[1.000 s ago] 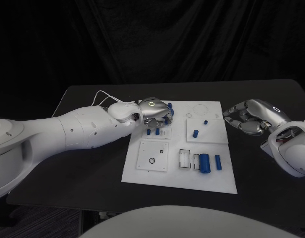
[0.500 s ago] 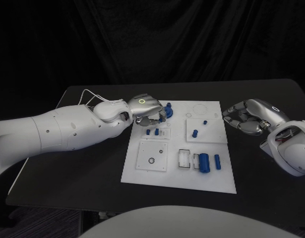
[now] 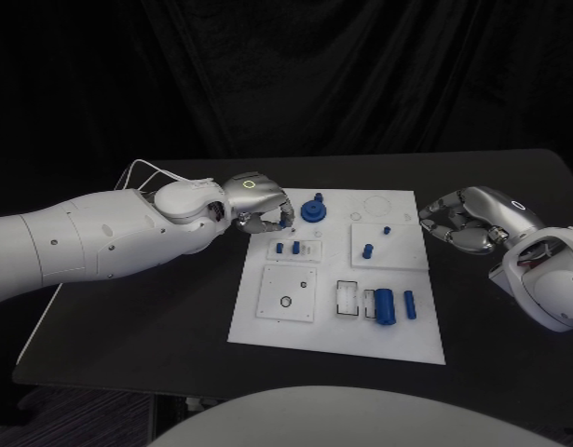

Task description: Assemble the parts on the task board

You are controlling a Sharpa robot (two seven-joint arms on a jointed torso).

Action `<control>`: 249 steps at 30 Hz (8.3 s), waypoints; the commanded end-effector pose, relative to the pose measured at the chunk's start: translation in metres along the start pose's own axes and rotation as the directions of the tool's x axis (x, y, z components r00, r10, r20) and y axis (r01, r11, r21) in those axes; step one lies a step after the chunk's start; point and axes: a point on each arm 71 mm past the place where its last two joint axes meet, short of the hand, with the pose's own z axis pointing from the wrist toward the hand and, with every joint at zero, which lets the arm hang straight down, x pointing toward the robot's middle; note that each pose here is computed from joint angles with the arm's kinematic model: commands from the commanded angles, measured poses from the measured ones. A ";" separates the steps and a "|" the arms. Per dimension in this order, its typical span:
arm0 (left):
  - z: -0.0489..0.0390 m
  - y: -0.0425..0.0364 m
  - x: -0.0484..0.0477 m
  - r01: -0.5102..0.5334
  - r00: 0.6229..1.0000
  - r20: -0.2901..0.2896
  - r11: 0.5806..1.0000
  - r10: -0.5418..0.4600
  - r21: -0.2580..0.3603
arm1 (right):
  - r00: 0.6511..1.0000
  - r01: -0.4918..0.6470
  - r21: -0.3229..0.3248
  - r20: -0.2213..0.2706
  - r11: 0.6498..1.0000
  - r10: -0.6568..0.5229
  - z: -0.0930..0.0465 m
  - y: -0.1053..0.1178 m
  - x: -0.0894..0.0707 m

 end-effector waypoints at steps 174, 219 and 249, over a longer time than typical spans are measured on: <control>0.0295 -0.0101 0.0309 0.017 1.000 0.027 0.997 -0.015 -0.080 | 1.000 -0.012 -0.002 -0.016 1.000 0.012 -0.002 -0.002 0.008; 0.0343 -0.0090 0.0378 0.021 0.999 -0.046 0.996 -0.025 -0.092 | 1.000 -0.012 -0.001 -0.022 1.000 0.012 -0.003 -0.002 0.008; 0.0226 -0.0045 0.0406 0.028 0.997 -0.075 0.994 -0.037 -0.109 | 1.000 -0.010 0.002 -0.028 1.000 0.010 -0.003 -0.003 0.008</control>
